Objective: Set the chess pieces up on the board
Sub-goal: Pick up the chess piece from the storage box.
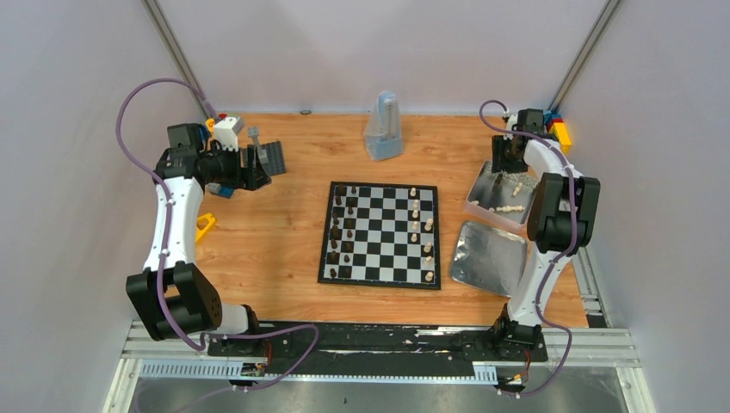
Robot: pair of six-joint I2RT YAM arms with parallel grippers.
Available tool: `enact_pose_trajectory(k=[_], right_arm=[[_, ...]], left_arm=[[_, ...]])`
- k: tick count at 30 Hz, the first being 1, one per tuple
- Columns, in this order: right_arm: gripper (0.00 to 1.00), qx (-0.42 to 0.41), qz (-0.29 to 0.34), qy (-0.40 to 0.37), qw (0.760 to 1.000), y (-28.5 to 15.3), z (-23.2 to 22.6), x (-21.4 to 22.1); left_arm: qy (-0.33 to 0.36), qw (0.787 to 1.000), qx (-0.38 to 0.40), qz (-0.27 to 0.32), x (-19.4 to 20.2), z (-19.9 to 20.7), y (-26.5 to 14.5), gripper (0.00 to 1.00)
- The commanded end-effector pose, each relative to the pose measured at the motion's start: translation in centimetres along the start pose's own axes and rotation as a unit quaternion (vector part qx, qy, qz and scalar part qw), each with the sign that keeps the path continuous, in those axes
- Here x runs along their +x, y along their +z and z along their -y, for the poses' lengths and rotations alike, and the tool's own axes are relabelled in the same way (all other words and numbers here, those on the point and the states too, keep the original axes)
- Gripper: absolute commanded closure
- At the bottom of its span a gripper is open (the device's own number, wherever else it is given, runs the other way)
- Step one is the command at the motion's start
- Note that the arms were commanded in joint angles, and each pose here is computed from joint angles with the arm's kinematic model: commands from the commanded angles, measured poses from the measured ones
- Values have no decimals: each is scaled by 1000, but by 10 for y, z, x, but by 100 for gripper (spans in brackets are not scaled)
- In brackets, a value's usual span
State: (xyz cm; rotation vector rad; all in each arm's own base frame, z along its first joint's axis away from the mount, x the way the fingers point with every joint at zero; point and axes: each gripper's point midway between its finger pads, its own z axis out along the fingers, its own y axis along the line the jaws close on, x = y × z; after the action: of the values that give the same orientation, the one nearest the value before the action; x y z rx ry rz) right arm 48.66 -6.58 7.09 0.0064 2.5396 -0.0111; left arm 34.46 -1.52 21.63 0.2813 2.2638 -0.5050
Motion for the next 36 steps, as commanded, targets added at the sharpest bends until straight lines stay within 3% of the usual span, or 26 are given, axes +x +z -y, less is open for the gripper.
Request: enact_pose_trajectory(k=[1,22,36], right_arm=[[54,8,22,5,1000,8,4,-19],[74,2,-1,-4,1000,18,3,-4],[99,-6,33,-25,999,-16,-3,-23]], left_arm=[[0,1000,4,4,-2,-2,2,12],[0,1000,3,3,-2,-2,1,11],[2,1000,0,3,-2,-2,-1,10]])
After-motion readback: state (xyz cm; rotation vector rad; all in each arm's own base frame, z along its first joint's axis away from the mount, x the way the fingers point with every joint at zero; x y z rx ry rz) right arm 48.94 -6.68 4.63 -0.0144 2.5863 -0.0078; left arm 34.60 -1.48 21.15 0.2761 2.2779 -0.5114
